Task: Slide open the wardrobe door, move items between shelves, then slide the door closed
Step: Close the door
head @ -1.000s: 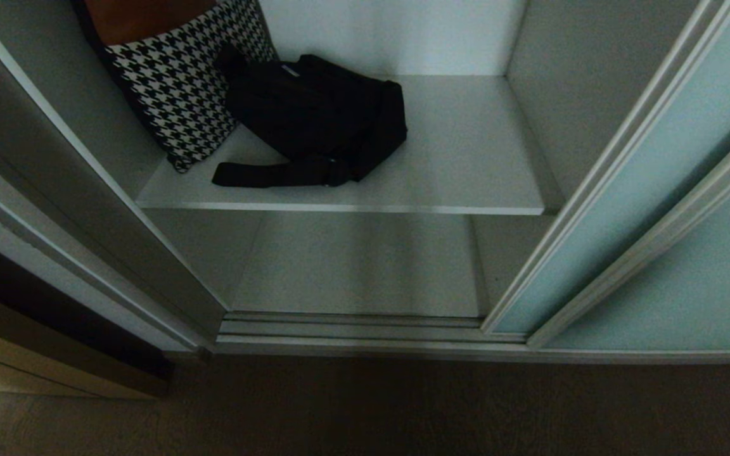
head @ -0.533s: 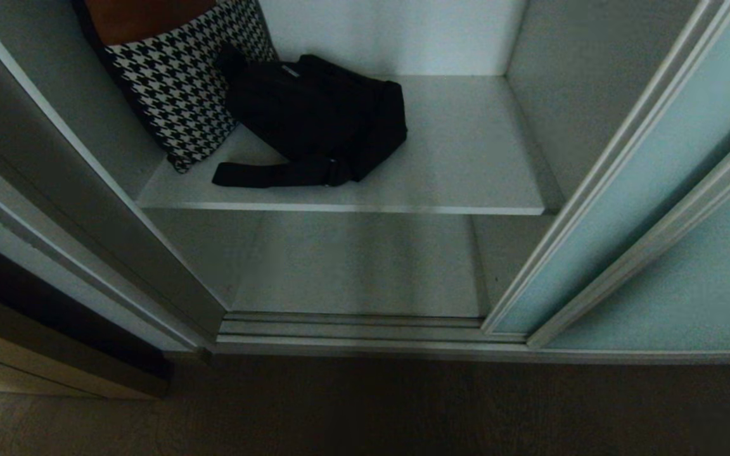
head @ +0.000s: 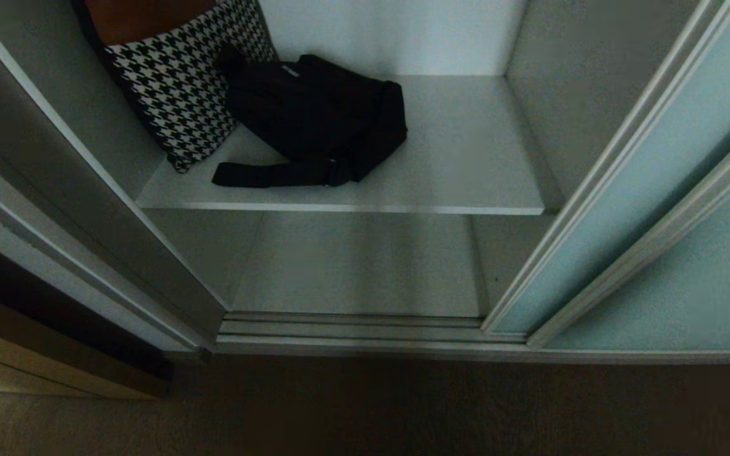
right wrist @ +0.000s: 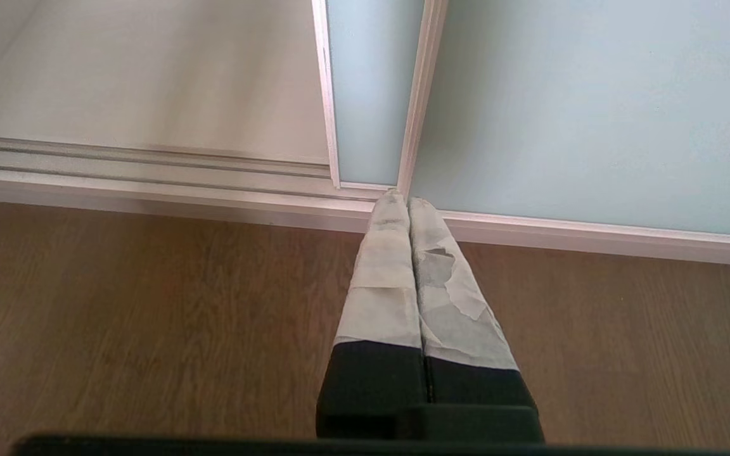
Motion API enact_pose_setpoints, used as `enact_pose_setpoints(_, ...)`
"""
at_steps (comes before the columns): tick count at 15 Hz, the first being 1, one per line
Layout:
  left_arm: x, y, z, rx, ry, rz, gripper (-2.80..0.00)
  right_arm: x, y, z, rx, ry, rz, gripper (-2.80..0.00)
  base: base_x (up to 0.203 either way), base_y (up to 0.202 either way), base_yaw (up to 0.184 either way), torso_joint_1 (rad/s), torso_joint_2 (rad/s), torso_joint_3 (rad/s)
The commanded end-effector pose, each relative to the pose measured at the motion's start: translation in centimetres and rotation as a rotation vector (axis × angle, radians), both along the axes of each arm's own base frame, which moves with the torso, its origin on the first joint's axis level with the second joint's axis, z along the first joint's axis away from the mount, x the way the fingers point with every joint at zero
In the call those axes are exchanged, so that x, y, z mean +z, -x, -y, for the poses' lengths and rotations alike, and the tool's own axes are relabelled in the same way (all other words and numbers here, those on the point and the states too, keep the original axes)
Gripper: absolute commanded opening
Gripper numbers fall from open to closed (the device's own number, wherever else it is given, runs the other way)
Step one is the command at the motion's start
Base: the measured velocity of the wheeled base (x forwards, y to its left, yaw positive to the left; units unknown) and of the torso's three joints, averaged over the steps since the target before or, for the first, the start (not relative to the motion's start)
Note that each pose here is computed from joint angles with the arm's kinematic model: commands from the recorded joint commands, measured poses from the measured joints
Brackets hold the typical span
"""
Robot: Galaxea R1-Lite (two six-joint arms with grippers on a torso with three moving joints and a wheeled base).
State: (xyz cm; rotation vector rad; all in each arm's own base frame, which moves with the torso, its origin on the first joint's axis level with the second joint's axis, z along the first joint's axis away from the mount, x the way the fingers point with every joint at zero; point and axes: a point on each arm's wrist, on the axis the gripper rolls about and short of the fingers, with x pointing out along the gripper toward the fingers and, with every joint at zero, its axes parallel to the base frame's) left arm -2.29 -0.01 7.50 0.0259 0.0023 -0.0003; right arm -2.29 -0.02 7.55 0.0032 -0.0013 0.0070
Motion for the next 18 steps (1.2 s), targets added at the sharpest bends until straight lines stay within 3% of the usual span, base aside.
enact_pose_setpoints(1,0.02,-0.03,0.0,0.0,0.001,-0.002,-2.8,0.0,0.01,0.0,0.0,0.0,0.002,-2.8,0.0,0.0,0.0,0.0,0.0,0.0)
enact_pose_setpoints(11,0.02,-0.03,0.0,0.0,0.001,-0.002,-2.8,0.0,0.01,0.0,0.001,0.0,0.002,-2.8,0.0,0.0,0.0,0.0,0.0,0.0)
enact_pose_setpoints(13,0.0,-0.03,0.01,-0.006,-0.022,-0.008,-2.8,0.0,0.01,0.0,-0.001,-0.001,0.002,-2.8,0.0,0.0,0.0,0.0,0.0,0.0)
enact_pose_setpoints(18,0.04,-0.03,0.0,-0.001,-0.006,-0.001,-2.8,-0.02,0.01,0.0,-0.002,-0.001,0.001,-2.8,0.0,0.0,0.0,0.0,0.0,0.0)
